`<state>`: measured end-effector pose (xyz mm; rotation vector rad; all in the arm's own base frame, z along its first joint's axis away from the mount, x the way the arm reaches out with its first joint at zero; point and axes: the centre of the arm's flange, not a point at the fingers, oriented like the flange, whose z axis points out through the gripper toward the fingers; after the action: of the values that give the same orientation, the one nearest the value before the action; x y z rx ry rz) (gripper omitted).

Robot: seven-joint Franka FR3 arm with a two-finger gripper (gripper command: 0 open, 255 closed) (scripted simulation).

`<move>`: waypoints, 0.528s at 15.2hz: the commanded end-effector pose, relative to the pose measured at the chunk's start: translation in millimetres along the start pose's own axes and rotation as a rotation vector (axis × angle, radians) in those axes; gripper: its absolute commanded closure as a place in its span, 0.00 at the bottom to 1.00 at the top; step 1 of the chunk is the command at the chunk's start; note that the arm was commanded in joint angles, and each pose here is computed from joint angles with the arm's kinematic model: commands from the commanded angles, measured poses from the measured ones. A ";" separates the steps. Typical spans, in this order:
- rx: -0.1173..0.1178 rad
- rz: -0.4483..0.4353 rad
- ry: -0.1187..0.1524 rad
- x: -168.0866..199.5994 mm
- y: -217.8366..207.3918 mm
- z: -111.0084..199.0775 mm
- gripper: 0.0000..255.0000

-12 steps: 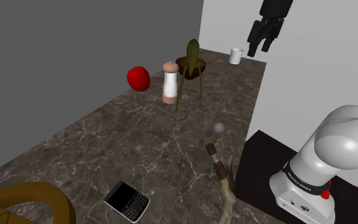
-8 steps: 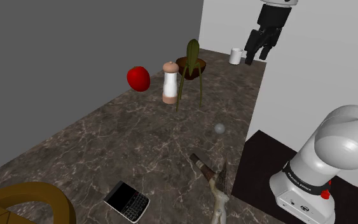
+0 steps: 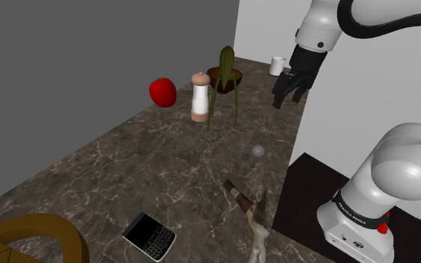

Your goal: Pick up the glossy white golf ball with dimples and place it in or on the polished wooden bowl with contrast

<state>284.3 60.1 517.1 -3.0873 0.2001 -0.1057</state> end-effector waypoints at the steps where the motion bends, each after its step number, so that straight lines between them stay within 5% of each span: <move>1: 0.014 0.022 0.009 -9.8 -10.8 25.1 0.00; 8: 0.060 0.093 0.039 -34.3 -54.9 99.9 0.00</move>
<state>266.4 114.9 429.3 -3.0227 0.3161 -0.1550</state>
